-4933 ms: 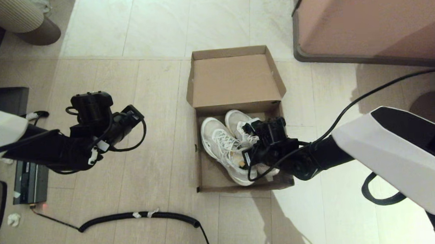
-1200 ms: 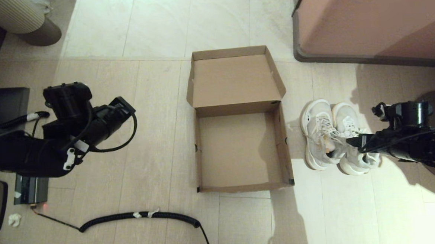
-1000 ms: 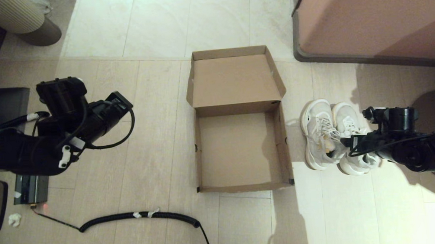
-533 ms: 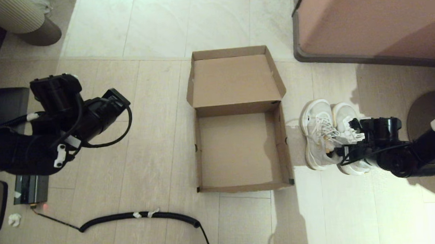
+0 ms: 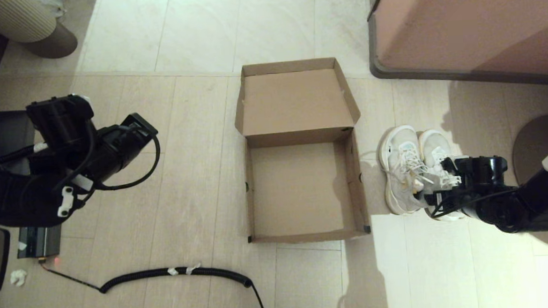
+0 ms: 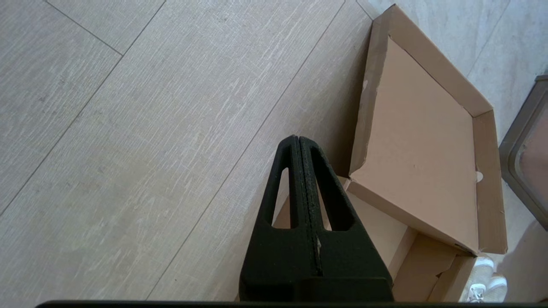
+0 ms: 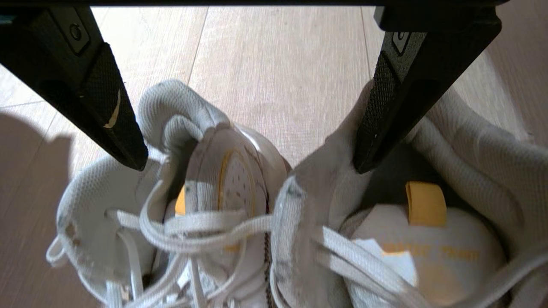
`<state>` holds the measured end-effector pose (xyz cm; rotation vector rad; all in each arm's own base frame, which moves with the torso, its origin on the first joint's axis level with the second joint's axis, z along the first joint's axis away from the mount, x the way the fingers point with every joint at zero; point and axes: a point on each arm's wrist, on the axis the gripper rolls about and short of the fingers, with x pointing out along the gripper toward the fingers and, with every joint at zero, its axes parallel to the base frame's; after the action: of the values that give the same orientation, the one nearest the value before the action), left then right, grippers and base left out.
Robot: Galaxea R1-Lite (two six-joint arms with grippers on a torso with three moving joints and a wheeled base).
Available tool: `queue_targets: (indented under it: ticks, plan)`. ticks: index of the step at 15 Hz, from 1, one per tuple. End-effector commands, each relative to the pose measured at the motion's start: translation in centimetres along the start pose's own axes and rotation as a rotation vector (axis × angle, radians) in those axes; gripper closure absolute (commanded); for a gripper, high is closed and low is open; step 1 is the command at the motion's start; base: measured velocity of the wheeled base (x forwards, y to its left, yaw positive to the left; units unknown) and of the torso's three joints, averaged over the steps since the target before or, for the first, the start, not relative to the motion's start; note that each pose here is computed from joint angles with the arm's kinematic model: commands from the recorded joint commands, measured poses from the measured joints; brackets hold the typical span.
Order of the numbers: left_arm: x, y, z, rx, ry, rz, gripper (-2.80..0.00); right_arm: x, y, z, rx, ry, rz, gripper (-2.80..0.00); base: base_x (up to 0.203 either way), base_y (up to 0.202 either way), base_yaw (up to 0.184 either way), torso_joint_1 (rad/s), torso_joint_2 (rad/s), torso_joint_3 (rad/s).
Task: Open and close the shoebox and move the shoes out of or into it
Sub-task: Put the shoes into the shoe box
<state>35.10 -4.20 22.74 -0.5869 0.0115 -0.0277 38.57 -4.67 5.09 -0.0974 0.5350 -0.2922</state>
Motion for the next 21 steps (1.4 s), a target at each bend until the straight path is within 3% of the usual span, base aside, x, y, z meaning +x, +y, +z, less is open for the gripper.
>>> queue_targets:
  ticks: [1,7,14,21]
  plan:
    - [0.0,0.0,0.2,-0.004,-0.009,-0.004,0.00,-0.5,-0.1,0.0,0.001,-0.003,-0.002,-2.80,0.000,0.000,0.000,0.000,0.00,0.000]
    - [0.0,0.1,0.3,-0.004,-0.010,-0.001,0.00,-1.4,-0.4,0.2,0.002,-0.006,-0.004,-2.80,0.000,0.000,0.000,0.000,0.00,0.000]
    - [0.4,0.3,-0.2,-0.003,0.001,0.007,0.00,1.7,0.2,1.1,0.026,-0.048,0.009,-2.80,0.000,0.000,0.000,0.000,0.00,0.000]
    - [0.7,0.4,-0.5,-0.017,-0.003,0.002,0.00,4.3,0.9,1.3,0.111,-0.071,0.052,-2.80,0.000,0.000,0.000,0.000,0.00,0.000]
